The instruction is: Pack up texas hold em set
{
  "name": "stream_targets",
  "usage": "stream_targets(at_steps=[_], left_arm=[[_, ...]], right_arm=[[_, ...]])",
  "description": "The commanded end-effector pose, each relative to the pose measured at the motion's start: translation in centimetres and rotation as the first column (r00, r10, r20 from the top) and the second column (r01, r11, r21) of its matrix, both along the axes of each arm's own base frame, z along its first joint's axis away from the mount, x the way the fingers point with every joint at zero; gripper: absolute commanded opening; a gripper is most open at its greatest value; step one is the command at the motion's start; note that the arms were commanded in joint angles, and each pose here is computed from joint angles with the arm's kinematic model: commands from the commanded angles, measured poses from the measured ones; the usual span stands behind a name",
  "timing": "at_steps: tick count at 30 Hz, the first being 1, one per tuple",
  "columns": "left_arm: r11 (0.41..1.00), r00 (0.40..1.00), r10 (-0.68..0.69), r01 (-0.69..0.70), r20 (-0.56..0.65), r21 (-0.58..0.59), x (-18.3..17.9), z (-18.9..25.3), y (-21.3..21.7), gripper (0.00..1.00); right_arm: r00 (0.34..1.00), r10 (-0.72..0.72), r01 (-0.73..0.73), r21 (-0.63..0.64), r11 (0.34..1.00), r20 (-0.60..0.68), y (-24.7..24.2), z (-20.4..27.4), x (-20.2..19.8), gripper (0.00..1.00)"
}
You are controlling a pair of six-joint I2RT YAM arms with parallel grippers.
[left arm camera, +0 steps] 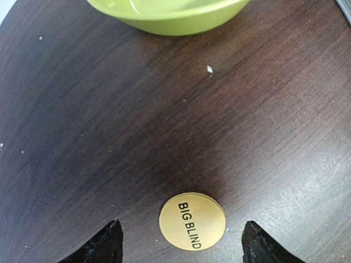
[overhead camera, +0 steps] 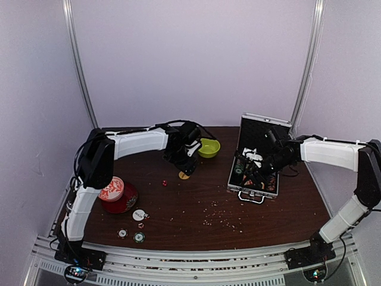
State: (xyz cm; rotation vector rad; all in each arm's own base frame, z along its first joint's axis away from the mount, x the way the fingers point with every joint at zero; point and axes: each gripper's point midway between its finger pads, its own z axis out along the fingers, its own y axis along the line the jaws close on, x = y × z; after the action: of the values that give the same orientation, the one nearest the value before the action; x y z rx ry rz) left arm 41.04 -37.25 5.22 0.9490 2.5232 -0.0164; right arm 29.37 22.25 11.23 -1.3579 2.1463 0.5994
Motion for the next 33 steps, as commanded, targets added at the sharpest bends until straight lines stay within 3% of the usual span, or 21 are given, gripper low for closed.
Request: stream_targets(at_steps=[1,23,33], left_arm=[[0.999,1.000,-0.028,0.028,0.005,-0.038,1.1,-0.4,-0.8,0.76],[0.997,0.986,-0.073,0.068,-0.148,-0.039,-1.9,-4.4,-0.2,0.68],[0.987,0.975,-0.144,0.129,-0.172,-0.092,-5.6,-3.2,-1.8,0.62]], right_arm=[[1.000,-0.001,0.001,-0.028,1.000,-0.001,0.0,-0.8,0.1,0.68],[1.000,0.006,-0.007,-0.066,0.998,-0.023,-0.1,-1.9,-0.1,0.67],[1.000,0.004,-0.005,-0.076,0.997,-0.020,-0.3,-2.0,0.0,0.66]])
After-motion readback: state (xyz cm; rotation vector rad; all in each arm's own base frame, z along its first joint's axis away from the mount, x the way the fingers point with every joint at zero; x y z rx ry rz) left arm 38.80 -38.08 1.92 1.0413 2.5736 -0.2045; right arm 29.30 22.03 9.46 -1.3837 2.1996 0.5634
